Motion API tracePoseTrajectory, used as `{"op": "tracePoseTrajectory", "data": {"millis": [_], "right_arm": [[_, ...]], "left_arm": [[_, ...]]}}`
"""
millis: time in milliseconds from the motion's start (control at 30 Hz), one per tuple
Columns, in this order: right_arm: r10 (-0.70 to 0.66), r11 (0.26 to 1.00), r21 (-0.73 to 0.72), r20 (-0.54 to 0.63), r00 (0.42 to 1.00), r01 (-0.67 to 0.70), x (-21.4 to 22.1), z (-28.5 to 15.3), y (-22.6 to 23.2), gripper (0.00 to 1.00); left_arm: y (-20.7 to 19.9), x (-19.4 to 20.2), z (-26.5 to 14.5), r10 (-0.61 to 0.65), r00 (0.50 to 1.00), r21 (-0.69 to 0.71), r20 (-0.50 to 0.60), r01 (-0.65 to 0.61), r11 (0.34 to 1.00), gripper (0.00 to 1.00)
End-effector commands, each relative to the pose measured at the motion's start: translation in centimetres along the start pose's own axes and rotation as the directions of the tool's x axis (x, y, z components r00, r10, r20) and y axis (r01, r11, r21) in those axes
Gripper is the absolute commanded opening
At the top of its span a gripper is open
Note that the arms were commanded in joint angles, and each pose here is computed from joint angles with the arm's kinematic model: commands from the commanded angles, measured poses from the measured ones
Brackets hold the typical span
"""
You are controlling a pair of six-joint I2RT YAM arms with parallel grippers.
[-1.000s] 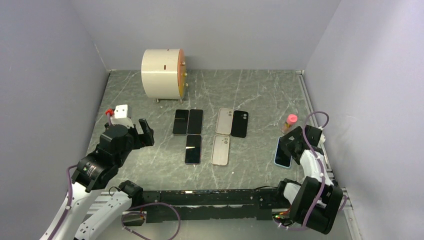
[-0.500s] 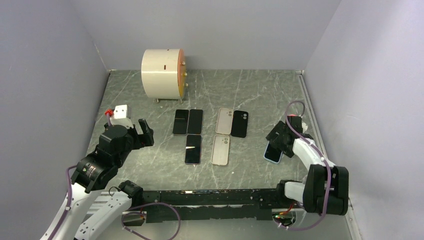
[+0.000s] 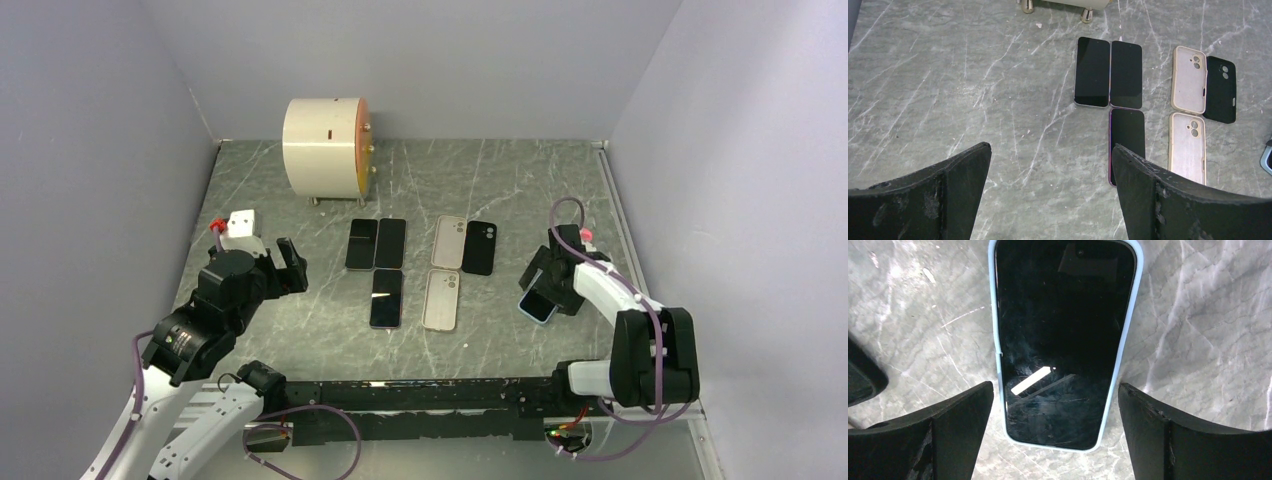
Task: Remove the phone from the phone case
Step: Pick up the phone at the center of the board.
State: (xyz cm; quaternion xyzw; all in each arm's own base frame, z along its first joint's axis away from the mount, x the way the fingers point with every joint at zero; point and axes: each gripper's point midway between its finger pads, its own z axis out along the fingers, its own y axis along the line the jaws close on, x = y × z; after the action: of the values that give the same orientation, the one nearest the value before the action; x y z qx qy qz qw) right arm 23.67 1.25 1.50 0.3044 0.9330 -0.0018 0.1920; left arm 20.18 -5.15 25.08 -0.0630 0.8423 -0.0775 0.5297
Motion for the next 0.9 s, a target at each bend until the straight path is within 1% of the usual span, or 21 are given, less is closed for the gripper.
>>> {"op": "tracePoseTrajectory", "data": {"millis": [0, 100, 267, 433, 533, 633, 700, 800, 867], "right_arm": [[-0.007, 0.997, 0.073, -0.143, 0.990, 0.017, 3.1, -0.2, -1.5, 0.96], [-0.006, 0.996, 0.085, -0.159, 0.987, 0.020, 3.6, 0.1, -1.6, 0.93], [-0.011, 0.994, 0.110, -0.152, 0.988, 0.028, 4.0, 0.2, -1.8, 0.82], [-0.025, 0.993, 0.108, -0.114, 0.993, 0.037, 4.1, -0.8, -1.7, 0.62], [-0.036, 0.996, 0.078, -0.101, 0.994, 0.044, 4.6, -1.4, -1.2, 0.53], [-0.055, 0.997, 0.053, -0.085, 0.995, 0.060, 5.2, -2.0, -0.6, 0.49], [-0.068, 0.997, 0.021, -0.064, 0.996, 0.069, 5.6, -2.4, 0.1, 0.44], [-0.088, 0.994, -0.065, -0.016, 0.996, 0.087, 5.9, -3.4, 1.7, 0.36], [-0.098, 0.983, -0.154, 0.005, 0.995, 0.098, 6.2, -4.0, 3.1, 0.29]], "left_arm": [[0.2, -0.6, -0.2, 0.009, 1.000, -0.009, 0.025, -0.009, 1.000, 0.94], [0.2, -0.7, -0.2, 0.008, 1.000, -0.010, 0.027, -0.008, 1.000, 0.94], [0.2, -0.7, -0.2, 0.007, 1.000, -0.013, 0.026, -0.007, 1.000, 0.94], [0.2, -0.6, -0.1, 0.010, 1.000, -0.009, 0.022, -0.010, 1.000, 0.94], [0.2, -0.6, -0.1, 0.010, 1.000, -0.011, 0.022, -0.010, 1.000, 0.94], [0.1, -0.5, 0.1, 0.010, 1.000, -0.006, 0.015, -0.010, 1.000, 0.94], [0.1, -0.5, 0.1, 0.007, 1.000, -0.006, 0.013, -0.007, 1.000, 0.94], [-0.1, -0.5, 0.3, 0.002, 1.000, 0.003, 0.009, -0.002, 1.000, 0.94], [-0.6, -0.3, 0.5, -0.001, 1.000, 0.029, -0.002, 0.001, 1.000, 0.95]]}}
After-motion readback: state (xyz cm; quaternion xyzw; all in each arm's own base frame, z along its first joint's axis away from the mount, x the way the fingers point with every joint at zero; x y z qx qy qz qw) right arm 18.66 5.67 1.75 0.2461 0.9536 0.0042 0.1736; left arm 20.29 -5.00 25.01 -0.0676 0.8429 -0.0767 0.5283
